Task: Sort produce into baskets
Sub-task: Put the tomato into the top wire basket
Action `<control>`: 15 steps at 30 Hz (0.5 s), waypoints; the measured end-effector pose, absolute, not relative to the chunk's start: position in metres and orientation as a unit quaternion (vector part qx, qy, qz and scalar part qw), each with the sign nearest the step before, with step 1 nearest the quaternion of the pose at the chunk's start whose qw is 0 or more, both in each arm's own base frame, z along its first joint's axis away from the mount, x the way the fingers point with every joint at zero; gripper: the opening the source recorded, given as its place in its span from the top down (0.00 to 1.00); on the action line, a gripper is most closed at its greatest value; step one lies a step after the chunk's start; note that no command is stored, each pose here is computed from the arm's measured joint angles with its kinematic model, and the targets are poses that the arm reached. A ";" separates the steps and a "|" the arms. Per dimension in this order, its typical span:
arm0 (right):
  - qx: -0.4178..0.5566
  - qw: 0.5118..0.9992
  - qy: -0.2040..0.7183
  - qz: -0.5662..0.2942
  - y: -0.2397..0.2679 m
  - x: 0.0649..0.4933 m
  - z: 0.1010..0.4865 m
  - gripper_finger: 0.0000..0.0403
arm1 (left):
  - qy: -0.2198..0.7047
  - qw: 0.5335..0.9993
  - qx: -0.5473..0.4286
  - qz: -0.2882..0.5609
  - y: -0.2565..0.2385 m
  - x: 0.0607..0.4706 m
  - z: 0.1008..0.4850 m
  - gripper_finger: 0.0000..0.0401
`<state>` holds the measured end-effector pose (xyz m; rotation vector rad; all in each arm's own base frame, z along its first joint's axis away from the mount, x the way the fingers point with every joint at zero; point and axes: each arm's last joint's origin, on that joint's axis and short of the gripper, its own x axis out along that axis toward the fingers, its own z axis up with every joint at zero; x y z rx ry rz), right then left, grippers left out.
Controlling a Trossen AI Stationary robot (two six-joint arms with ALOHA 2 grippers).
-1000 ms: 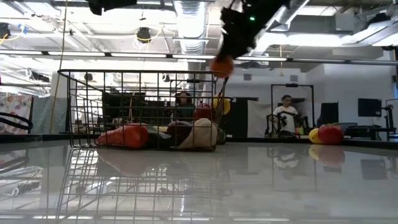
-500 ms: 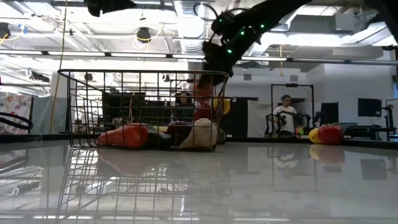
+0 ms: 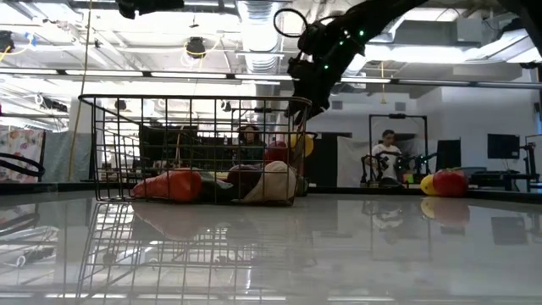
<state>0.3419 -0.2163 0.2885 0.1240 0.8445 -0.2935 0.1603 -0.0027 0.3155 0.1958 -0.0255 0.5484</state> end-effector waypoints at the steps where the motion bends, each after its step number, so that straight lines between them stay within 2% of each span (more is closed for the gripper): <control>1: 0.047 0.888 0.430 -0.158 -0.214 0.336 0.291 0.01 | -0.011 0.958 0.097 0.270 -0.003 0.160 0.315 0.30; 4: 0.028 0.849 0.482 -0.216 -0.216 0.315 0.299 0.01 | 0.001 0.958 0.102 0.270 -0.003 0.160 0.313 0.30; 6: 0.056 0.821 0.517 -0.236 -0.224 0.297 0.297 0.01 | 0.009 0.957 0.103 0.272 -0.003 0.160 0.311 0.30; 15: 0.172 0.707 0.590 -0.350 -0.270 0.222 0.249 0.01 | 0.026 0.958 0.086 0.274 -0.002 0.160 0.306 0.30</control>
